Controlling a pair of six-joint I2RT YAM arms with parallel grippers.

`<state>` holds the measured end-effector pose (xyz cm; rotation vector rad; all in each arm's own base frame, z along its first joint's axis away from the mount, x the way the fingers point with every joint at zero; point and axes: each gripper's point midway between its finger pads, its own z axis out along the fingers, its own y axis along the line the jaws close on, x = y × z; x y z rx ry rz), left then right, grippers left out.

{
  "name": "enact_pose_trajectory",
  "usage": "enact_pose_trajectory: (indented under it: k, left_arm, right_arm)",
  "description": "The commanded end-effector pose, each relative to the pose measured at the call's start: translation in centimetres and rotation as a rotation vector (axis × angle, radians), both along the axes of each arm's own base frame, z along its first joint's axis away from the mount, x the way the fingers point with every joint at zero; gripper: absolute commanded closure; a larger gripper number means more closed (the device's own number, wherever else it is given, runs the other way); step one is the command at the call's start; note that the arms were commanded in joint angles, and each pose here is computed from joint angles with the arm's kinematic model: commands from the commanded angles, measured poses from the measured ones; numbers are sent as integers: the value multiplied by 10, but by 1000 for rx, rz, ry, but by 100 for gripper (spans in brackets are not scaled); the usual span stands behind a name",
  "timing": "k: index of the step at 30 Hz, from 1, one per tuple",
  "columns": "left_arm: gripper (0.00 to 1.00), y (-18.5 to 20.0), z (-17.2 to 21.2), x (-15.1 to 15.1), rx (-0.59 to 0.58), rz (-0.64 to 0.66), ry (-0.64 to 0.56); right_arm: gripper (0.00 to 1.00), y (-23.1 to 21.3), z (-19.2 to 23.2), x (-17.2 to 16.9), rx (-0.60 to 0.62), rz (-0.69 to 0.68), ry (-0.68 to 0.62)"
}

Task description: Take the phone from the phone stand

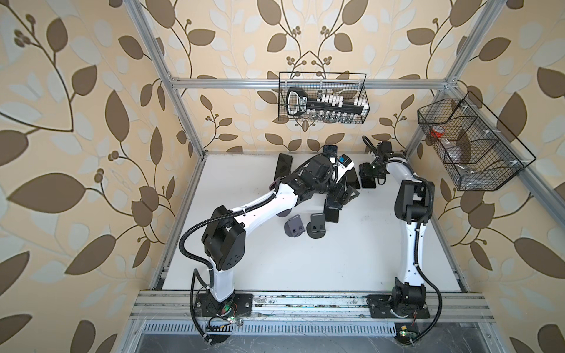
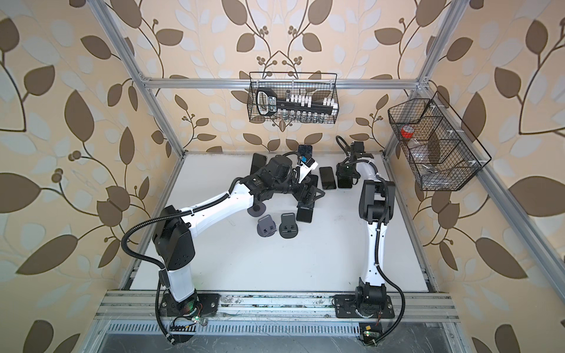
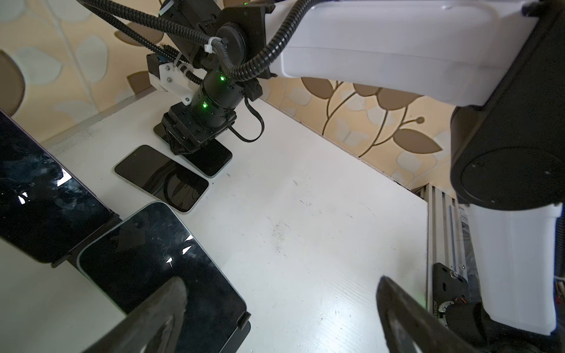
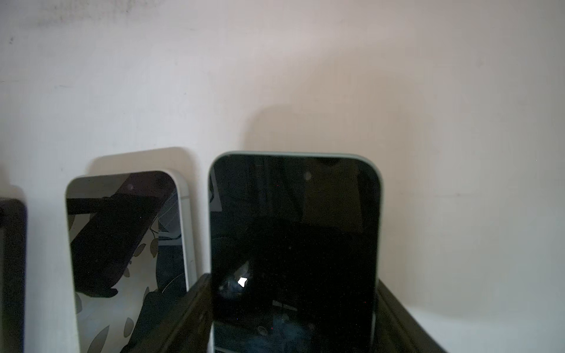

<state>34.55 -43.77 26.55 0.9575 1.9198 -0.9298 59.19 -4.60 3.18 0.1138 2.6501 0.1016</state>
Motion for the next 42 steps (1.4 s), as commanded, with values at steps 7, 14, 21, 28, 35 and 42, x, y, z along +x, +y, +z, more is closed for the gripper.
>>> enact_pose_trajectory:
  k: [7, 14, 21, 28, 35, 42]
  left_arm:
    - [3, -2, 21, -7, -27, -25, -41]
    - [3, -1, 21, -7, -28, -21, -41]
    - [3, 1, 22, -7, -29, -12, -39]
    - [3, 1, 25, -8, -41, -10, -36]
    - [3, 0, 25, -8, -43, -12, -36]
    - [3, 2, 26, -8, -43, -10, -40]
  right_arm:
    - [28, 5, -28, -18, 16, 20, 87]
    - [26, 8, -26, -21, 22, 35, 90]
    - [23, 11, -24, -24, 39, 44, 90]
    - [22, 14, -19, -27, 48, 54, 88]
    - [22, 16, -17, -27, 61, 61, 84]
    - [22, 18, -14, -27, 71, 64, 80]
